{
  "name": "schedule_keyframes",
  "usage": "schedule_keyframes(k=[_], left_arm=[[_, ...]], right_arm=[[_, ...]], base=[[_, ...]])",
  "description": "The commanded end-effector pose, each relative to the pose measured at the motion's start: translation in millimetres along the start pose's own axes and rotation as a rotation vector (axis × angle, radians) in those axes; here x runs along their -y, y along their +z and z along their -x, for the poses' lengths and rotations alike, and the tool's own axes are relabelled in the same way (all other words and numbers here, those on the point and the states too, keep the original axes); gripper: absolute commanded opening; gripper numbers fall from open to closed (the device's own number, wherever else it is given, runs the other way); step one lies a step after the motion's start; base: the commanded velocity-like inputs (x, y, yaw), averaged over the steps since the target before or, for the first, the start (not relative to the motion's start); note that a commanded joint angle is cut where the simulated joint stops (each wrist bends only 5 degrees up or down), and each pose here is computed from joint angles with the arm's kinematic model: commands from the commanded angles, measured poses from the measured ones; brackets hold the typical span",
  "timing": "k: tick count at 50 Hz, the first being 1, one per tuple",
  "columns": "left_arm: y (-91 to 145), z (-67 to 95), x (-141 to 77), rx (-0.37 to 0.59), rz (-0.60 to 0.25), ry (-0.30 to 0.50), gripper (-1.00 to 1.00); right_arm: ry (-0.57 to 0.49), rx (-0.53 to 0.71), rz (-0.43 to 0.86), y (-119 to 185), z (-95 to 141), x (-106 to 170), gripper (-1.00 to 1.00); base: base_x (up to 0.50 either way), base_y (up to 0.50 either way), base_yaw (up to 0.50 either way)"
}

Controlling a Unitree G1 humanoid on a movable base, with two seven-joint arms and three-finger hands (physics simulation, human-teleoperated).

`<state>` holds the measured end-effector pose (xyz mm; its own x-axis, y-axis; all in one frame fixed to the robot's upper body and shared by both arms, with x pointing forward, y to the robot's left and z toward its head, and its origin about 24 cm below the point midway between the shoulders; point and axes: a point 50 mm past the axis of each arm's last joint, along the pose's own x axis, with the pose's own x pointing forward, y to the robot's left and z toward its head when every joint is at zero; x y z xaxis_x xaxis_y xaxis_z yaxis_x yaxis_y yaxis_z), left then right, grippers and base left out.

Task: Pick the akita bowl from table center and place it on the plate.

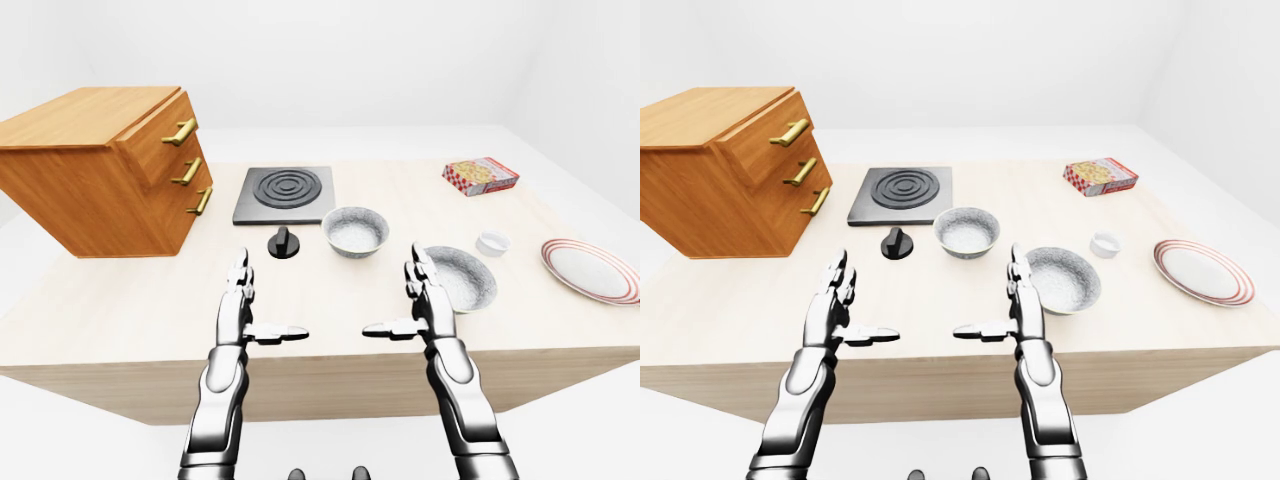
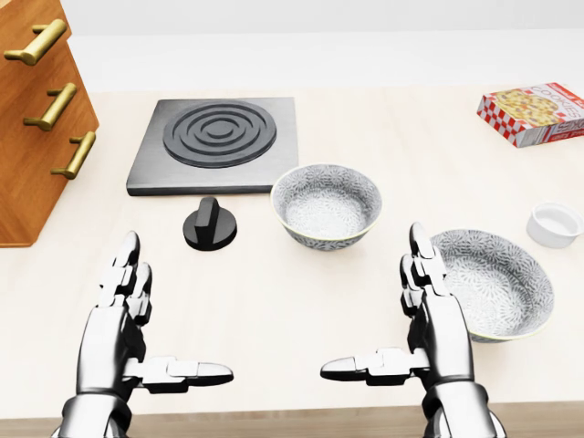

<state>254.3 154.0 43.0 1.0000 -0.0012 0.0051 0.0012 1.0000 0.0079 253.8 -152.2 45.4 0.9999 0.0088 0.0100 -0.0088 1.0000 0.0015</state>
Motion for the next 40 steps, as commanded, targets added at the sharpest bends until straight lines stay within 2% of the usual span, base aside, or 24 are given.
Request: schedule_keyframes(k=[1, 7, 10, 13, 15, 18, 22, 40], left_arm=[[7.6, -1.8, -9.5, 0.019, -0.018, -0.005, 1.00], [26.4, -10.7, -10.9, 0.055, -0.028, -0.014, 1.00], [41.7, -17.4, -13.6, 0.115, -0.032, -0.006, 1.00], [63.9, -29.7, -16.9, 0.193, -0.073, -0.001, 1.00], [77.0, -37.5, -18.4, 0.237, -0.061, 0.002, 1.00], [85.8, -42.9, -19.7, 0.265, -0.069, 0.015, 1.00], [88.1, -42.8, -16.2, 0.274, -0.087, -0.006, 1.00], [91.9, -38.9, -15.7, 0.294, -0.101, -0.015, 1.00]], right_arm=[[0.013, 0.011, -0.002, 13.1, -2.5, 6.8, 1.00], [0.023, 0.119, 0.009, 40.1, -12.6, 7.6, 1.00], [0.019, 0.166, 0.013, 52.3, -17.9, 11.0, 1.00], [0.009, 0.226, 0.017, 69.3, -28.2, 15.5, 1.00], [0.008, 0.258, 0.028, 79.0, -33.3, 17.6, 1.00], [0.014, 0.284, 0.030, 86.5, -36.3, 18.3, 1.00], [0.020, 0.279, 0.024, 84.7, -35.1, 17.2, 1.00], [0.008, 0.271, 0.003, 82.8, -35.6, 18.9, 1.00]], base=[[0.00, 0.00, 0.00], [0.00, 0.00, 0.00], [0.00, 0.00, 0.00], [0.00, 0.00, 0.00], [0.00, 0.00, 0.00], [0.00, 0.00, 0.00], [0.00, 0.00, 0.00], [0.00, -0.50, 0.00]])
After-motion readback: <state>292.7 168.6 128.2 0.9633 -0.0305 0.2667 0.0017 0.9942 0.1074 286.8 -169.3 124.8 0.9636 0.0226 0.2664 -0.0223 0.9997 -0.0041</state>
